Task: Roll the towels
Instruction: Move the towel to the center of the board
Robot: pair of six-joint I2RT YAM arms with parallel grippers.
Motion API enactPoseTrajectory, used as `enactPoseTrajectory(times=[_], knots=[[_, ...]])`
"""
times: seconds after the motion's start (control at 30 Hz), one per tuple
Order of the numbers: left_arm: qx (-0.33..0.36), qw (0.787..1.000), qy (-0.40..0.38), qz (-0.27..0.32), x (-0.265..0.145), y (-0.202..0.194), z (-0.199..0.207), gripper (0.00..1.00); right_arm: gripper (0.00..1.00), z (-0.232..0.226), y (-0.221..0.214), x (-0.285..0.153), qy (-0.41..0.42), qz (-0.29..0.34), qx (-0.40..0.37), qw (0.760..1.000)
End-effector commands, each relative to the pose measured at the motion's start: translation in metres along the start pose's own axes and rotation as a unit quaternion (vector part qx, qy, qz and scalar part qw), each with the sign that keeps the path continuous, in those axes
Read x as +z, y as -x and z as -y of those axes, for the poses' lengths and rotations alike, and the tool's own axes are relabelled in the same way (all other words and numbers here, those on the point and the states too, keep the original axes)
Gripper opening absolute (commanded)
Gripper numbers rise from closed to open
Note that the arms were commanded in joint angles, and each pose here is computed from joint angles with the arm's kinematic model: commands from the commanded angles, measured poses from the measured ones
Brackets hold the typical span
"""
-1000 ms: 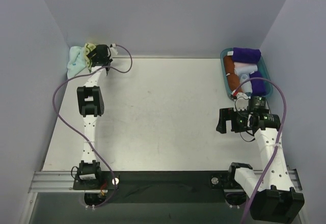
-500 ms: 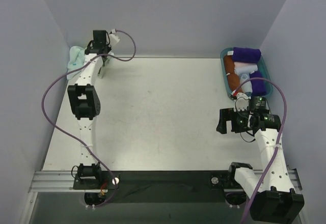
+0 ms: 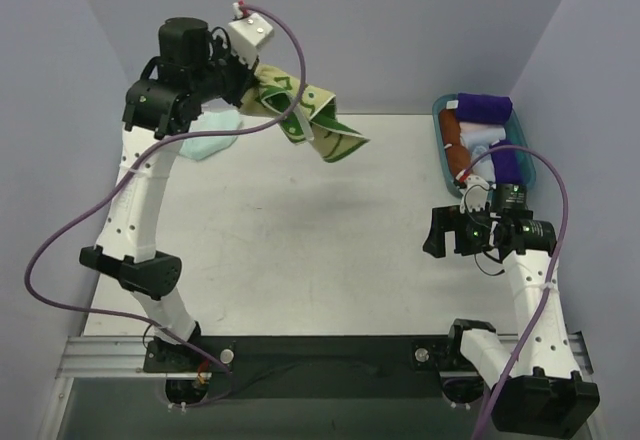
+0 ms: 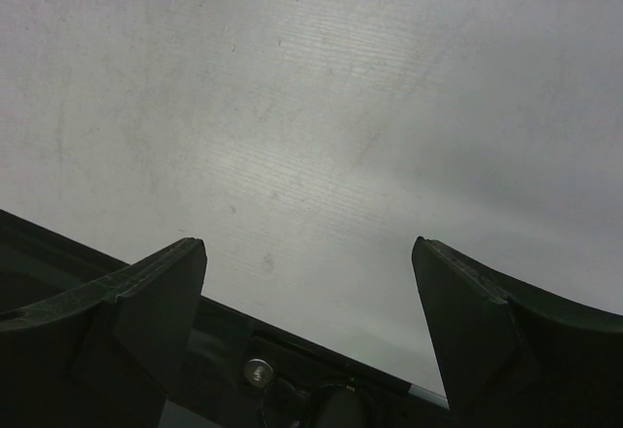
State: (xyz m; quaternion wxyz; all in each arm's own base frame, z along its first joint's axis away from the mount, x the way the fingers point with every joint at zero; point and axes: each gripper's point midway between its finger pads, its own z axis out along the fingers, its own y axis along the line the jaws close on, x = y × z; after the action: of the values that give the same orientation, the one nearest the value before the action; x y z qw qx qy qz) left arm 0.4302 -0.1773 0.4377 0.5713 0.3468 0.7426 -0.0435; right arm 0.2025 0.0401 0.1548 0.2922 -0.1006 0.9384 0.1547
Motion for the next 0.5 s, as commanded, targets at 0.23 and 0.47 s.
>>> enactPoseTrajectory(times=[0.23,0.47], knots=[[-0.189,0.948,-0.181,-0.181,-0.023,-0.198,0.076,0.23,0.90,-0.011,0.009,0.003,0.044,-0.019,-0.011,0.999],[-0.252,0.918,-0.159,-0.263,-0.040,-0.314,0.071,0.97,0.87,-0.017,0.010,0.015,0.058,-0.057,-0.037,0.996]])
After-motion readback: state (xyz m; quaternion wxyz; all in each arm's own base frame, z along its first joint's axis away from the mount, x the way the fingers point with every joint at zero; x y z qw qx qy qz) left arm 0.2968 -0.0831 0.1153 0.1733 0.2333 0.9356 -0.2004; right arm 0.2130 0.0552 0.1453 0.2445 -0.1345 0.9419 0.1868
